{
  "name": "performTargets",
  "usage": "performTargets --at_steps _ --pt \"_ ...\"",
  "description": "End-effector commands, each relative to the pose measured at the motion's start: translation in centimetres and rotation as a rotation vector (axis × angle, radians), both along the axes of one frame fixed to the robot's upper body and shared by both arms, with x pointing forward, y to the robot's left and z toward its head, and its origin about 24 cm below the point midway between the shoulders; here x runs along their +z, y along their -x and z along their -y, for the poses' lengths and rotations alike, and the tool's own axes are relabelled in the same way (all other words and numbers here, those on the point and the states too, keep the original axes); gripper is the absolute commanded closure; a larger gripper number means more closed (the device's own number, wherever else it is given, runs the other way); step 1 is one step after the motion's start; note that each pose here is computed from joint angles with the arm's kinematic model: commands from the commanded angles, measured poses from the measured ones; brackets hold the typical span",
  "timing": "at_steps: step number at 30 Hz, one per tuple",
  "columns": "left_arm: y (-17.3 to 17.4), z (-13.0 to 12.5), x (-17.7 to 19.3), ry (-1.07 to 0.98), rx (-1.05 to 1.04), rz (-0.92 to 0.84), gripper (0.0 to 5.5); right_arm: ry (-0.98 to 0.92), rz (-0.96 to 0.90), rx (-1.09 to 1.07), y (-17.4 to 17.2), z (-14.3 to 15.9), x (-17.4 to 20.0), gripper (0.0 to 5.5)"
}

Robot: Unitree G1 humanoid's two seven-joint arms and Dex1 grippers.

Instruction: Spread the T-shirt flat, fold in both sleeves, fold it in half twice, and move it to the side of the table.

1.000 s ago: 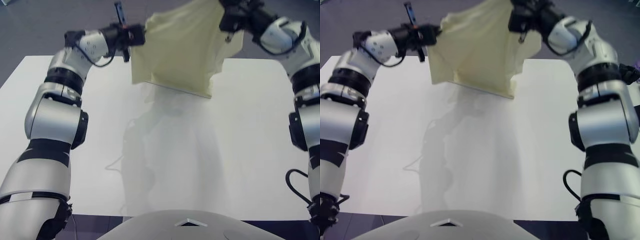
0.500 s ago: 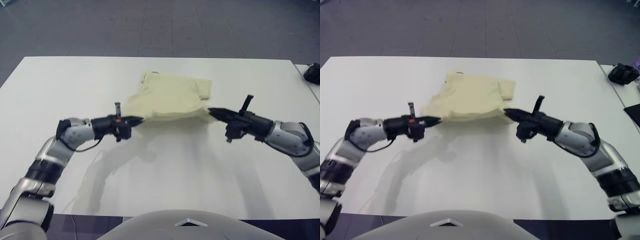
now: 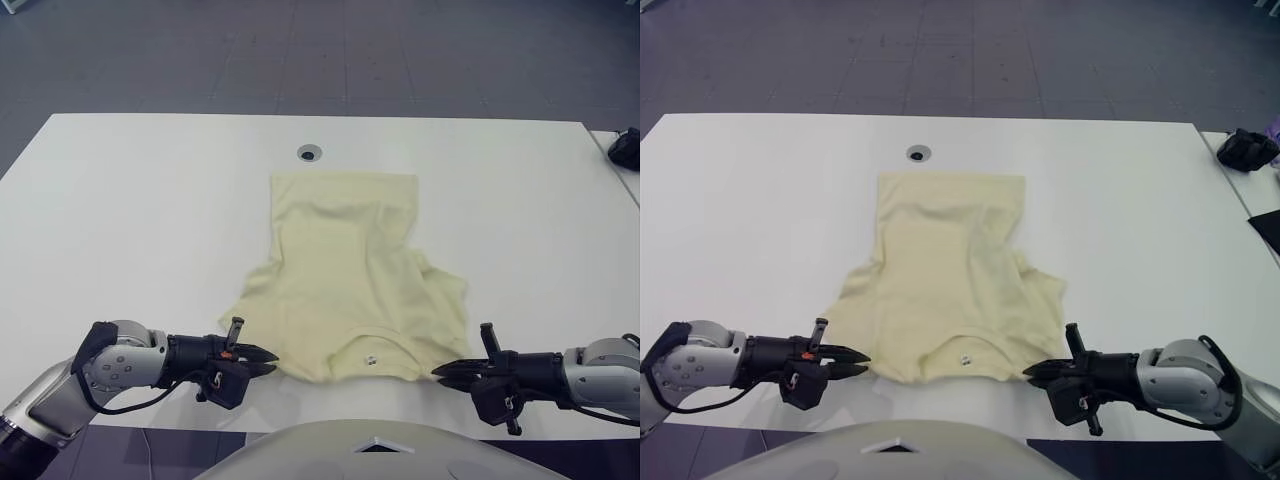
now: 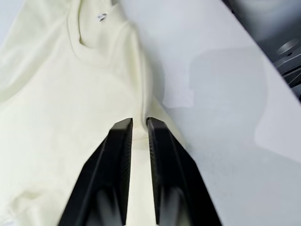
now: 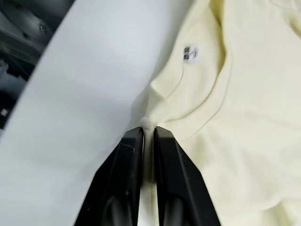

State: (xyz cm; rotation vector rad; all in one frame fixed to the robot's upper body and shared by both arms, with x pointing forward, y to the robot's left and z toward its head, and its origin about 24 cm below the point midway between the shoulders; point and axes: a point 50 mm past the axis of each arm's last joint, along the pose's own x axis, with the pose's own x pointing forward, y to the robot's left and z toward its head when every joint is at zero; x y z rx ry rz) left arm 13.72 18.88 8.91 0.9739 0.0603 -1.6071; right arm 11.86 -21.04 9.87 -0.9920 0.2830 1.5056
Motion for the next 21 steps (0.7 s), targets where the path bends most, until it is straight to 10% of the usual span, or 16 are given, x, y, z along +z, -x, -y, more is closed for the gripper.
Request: performTargets --at_steps 1,7,21 --pt "-1.5 -0.5 2.9 0.109 0.057 0.019 4.27 -0.17 -0.033 -0.119 -1.5 -1.6 4.0 4.49" --pt "-5.5 -0.1 5.4 0.241 0.183 0.063 3.29 -0.161 0.117 -0.348 -6.3 0.8 6.2 3.55" --pt "-23.1 4.1 2.5 0.197 0.599 0.411 0.9 0.133 0.434 -0.434 -10.3 4.2 -2.1 1.26"
